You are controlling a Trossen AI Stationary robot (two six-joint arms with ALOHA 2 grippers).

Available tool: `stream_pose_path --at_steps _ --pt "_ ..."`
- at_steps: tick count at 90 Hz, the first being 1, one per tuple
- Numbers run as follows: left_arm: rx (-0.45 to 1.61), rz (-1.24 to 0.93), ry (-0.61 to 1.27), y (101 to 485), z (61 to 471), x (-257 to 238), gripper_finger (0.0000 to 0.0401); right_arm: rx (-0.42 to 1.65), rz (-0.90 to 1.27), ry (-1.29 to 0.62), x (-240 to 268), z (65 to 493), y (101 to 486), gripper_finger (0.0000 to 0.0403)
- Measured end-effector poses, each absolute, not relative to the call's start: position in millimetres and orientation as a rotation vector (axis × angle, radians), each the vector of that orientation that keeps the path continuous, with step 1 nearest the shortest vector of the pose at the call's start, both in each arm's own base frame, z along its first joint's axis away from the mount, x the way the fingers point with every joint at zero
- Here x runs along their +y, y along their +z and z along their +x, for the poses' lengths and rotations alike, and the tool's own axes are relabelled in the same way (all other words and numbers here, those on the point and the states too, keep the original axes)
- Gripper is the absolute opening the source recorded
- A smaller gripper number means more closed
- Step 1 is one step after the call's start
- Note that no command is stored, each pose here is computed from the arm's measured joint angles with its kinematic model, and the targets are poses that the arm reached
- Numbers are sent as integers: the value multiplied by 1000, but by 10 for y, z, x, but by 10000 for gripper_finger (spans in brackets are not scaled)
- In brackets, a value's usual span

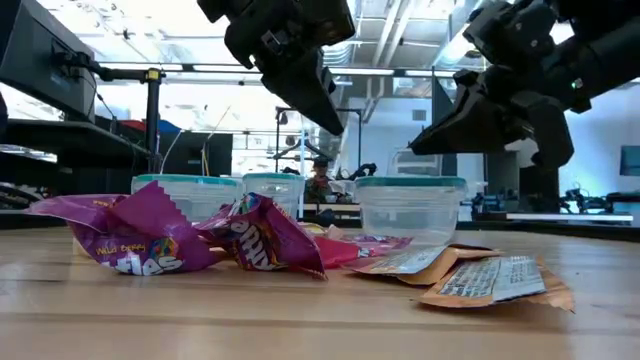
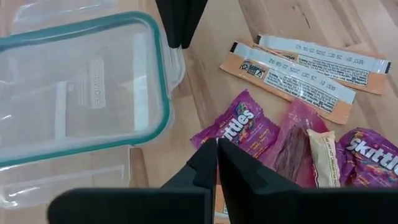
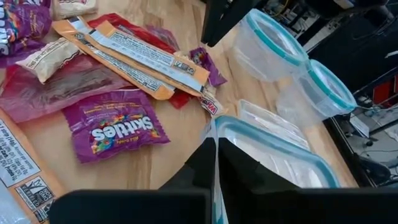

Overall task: Sort candy
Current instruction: Remove the rectangular transparent bin's lid

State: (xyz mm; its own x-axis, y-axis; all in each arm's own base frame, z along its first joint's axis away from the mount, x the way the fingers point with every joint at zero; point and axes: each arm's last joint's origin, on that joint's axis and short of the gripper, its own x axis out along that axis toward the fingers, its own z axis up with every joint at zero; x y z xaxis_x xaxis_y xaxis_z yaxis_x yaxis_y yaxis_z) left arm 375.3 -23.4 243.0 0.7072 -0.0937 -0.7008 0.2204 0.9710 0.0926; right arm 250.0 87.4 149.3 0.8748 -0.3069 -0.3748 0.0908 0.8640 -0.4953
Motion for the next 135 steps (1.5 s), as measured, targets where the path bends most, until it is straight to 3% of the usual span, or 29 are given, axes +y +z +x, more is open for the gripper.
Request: stream_pose_path --at_steps 32,86,135 --pt "765 189 -180 2431 3754 -228 0 445 -459 -224 867 2490 1541 0" --pt "714 206 -167 2676 3629 -198 0 383 -302 -290 630 2128 2117 0" --pt "634 259 -84 2988 3463 -54 0 556 -300 -349 468 1816 2808 0"
